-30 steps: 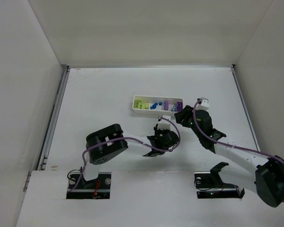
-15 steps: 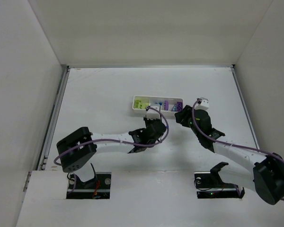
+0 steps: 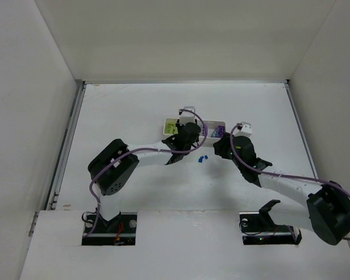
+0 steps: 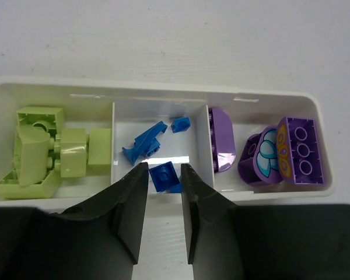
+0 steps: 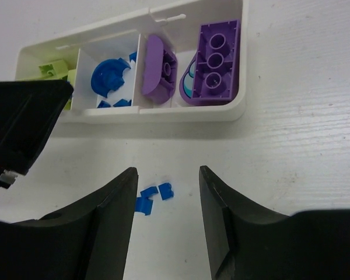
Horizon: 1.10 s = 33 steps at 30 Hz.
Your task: Sort the legos into containers by color
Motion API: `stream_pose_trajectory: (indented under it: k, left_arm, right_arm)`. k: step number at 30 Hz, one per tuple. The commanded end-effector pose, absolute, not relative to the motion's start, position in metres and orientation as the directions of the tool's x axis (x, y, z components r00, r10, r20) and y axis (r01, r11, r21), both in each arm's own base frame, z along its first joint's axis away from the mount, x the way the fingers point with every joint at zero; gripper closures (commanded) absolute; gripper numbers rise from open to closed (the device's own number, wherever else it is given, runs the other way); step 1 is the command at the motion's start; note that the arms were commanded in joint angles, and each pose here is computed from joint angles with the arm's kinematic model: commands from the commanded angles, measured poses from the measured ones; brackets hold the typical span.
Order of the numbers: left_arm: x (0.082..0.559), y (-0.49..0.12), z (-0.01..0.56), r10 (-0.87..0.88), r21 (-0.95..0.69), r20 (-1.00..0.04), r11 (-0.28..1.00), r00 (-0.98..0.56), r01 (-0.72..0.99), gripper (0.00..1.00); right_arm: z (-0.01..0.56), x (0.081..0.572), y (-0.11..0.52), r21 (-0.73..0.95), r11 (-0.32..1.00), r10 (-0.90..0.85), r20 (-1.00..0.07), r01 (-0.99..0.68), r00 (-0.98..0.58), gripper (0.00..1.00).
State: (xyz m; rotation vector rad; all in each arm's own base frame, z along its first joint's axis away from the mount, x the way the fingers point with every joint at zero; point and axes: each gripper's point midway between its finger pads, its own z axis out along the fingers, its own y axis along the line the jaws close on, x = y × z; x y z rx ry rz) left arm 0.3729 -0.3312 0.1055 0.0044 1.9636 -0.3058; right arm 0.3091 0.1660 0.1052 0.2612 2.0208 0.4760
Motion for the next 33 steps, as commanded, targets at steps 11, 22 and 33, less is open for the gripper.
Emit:
stream_pose_trajectory:
  k: [11,22,33]
  left_arm:
    - [0.345,-0.322,0.136,-0.178,-0.265,-0.917,0.941,-0.358,0.211,0.64]
    - [0.260,-0.326,0.100,-0.099,-0.268,-0.904,0.888,-0.415,0.373,0.71]
    - [0.252,-0.322,0.095,-0.152,-0.336,-0.886,0.862,-0.439,0.380,0.70]
  right_arm:
    - [0.122,0.313,0.197,0.369,0.923,0.279,-0.840,-0.112,-0.466,0.62]
    - [0.075,0.289,0.207,0.262,0.959,0.144,-0.785,-0.112,-0.602,0.68]
    - [0.046,0.286,0.214,0.167,0.978,0.036,-0.726,-0.125,-0.687,0.63]
